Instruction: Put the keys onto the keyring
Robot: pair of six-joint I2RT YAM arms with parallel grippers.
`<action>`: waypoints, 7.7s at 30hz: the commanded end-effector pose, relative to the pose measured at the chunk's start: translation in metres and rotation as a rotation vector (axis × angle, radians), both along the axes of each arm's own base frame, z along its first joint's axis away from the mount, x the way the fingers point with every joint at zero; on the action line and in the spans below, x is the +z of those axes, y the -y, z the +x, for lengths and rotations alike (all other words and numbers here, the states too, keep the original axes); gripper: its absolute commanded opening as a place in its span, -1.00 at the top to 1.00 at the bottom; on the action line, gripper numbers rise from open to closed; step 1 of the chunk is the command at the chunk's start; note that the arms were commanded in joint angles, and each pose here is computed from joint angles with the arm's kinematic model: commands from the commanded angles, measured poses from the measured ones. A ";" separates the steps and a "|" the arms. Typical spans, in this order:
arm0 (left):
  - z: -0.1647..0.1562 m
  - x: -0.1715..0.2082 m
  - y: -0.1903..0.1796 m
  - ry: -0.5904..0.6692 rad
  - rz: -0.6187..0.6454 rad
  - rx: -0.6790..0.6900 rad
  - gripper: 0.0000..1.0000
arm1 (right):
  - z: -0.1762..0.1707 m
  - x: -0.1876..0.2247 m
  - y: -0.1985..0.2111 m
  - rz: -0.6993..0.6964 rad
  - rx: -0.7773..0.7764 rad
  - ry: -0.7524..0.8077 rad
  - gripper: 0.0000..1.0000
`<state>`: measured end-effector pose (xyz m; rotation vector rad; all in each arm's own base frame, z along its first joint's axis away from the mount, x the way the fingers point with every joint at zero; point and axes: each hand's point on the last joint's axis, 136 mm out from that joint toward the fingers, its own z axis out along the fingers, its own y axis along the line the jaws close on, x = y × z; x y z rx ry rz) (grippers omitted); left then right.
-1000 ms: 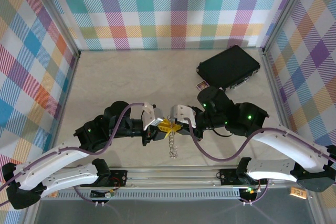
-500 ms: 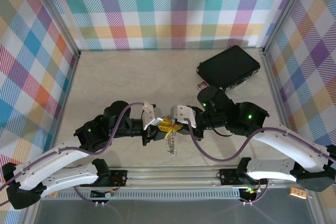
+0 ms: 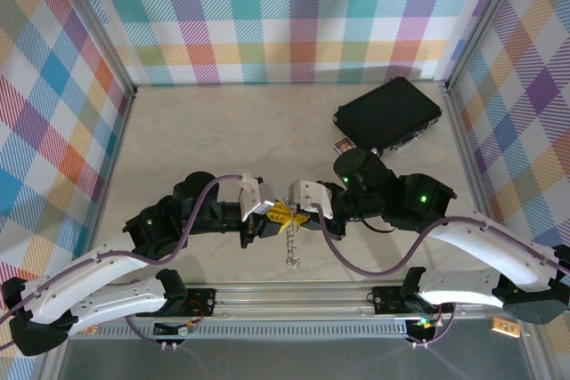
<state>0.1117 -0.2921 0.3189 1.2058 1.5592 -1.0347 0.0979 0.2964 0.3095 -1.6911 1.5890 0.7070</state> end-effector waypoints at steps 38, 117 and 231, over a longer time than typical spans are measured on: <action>-0.023 0.073 -0.013 0.114 -0.450 -0.069 1.00 | -0.033 0.038 -0.001 0.300 0.059 -0.090 0.54; -0.032 0.078 -0.006 0.076 -0.543 -0.158 1.00 | -0.026 0.066 -0.004 0.461 0.003 -0.104 1.00; -0.041 0.098 -0.002 0.072 -0.575 -0.232 1.00 | -0.031 0.087 0.000 0.516 0.041 -0.084 0.67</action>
